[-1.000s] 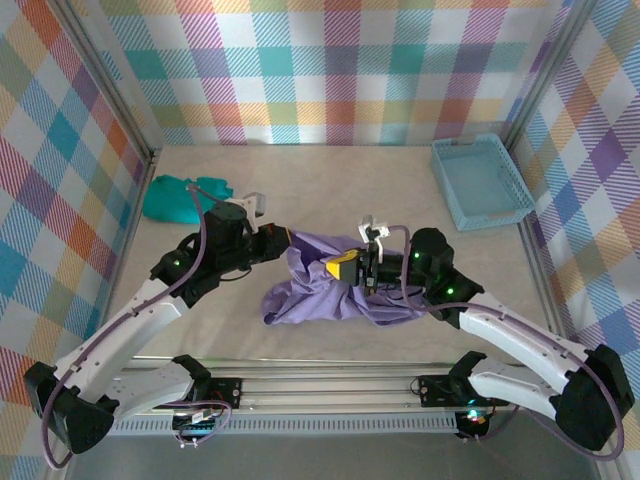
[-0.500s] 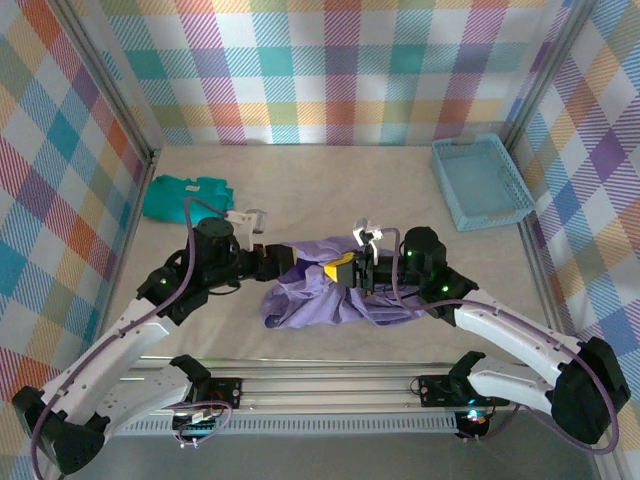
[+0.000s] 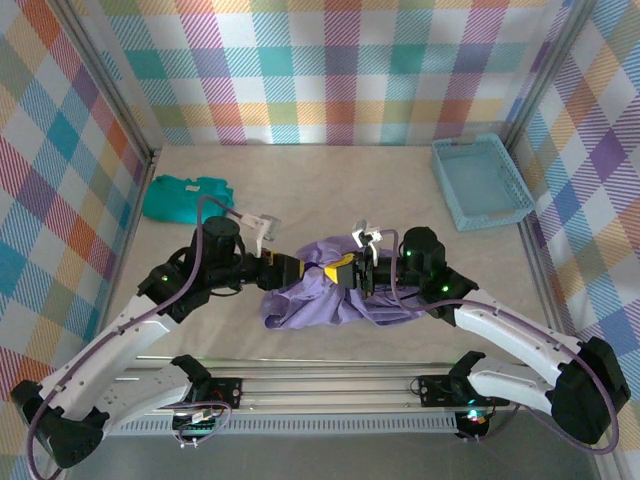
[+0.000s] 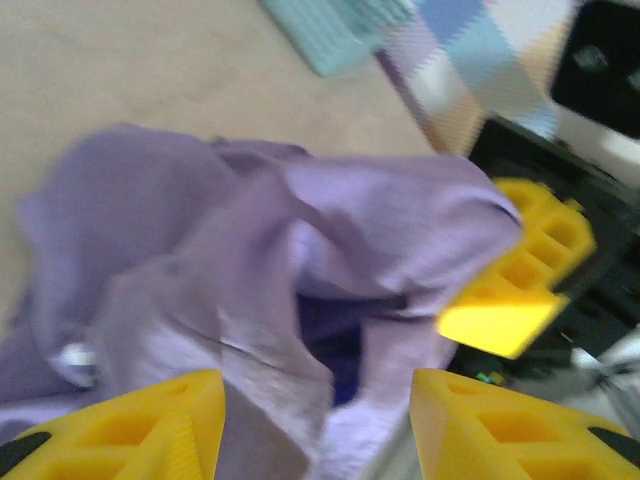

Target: Fold the inside-out t-shirt

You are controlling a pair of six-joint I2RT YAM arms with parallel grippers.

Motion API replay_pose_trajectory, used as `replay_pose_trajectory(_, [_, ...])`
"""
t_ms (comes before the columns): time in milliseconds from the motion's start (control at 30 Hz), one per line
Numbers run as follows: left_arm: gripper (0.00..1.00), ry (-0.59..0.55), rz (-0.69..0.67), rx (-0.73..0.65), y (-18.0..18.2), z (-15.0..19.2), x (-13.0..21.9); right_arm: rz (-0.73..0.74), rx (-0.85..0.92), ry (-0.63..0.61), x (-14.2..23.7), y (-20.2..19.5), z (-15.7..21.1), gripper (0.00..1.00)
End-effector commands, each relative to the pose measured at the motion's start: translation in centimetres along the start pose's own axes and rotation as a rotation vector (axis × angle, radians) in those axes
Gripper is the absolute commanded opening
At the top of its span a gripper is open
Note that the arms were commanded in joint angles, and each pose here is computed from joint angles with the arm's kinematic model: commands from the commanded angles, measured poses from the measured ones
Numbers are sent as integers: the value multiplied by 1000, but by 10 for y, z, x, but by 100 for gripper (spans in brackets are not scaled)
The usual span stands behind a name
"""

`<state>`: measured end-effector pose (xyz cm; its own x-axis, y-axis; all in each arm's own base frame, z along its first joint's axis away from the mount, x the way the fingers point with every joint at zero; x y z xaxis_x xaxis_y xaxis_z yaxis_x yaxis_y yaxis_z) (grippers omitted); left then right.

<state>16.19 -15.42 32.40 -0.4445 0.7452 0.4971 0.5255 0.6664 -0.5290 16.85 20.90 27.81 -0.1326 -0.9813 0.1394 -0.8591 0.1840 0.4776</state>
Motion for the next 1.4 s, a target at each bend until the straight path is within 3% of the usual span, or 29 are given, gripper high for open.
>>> replay_pose_trajectory(0, [53,-94,-236,-26,10,-5,23,-9,46,-23,1,5,-13,0])
replay_pose_trajectory(200, [56,-28,225,-60,-23,-2,16,-6,41,-15,0,3,-12,0])
replay_pose_trajectory(333, [56,60,357,-43,-31,-4,6,-3,39,-11,-1,3,-12,0])
replay_pose_trajectory(433, [56,132,365,-19,-29,-3,-6,-1,42,-11,0,3,-12,0])
replay_pose_trajectory(633, [58,200,244,-14,-18,-1,-19,2,43,-8,1,4,-12,0])
replay_pose_trajectory(833, [56,260,271,13,-15,-1,-35,1,44,-8,1,4,-12,0])
replay_pose_trajectory(967, [44,238,283,12,-16,-4,-35,2,44,-7,2,5,-12,0])
replay_pose_trajectory(1233, [8,194,223,0,-13,-9,-38,13,42,10,2,3,-8,0])
replay_pose_trajectory(1300, [5,164,216,-21,-15,-12,-33,33,39,16,4,2,-6,0])
replay_pose_trajectory(1367, [3,117,217,-54,-17,-13,-25,70,29,26,6,0,-2,7])
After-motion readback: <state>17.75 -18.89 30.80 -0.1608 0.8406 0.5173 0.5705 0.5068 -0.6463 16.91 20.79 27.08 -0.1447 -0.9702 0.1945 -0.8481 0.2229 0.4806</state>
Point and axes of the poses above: each hand's point on the last joint's axis, 136 mm out from that joint toward the fingers, its own x axis back along the fingers, its own y axis along the line the jaws close on, z = x × y, the point moved 10 cm from there along x, back along the fingers
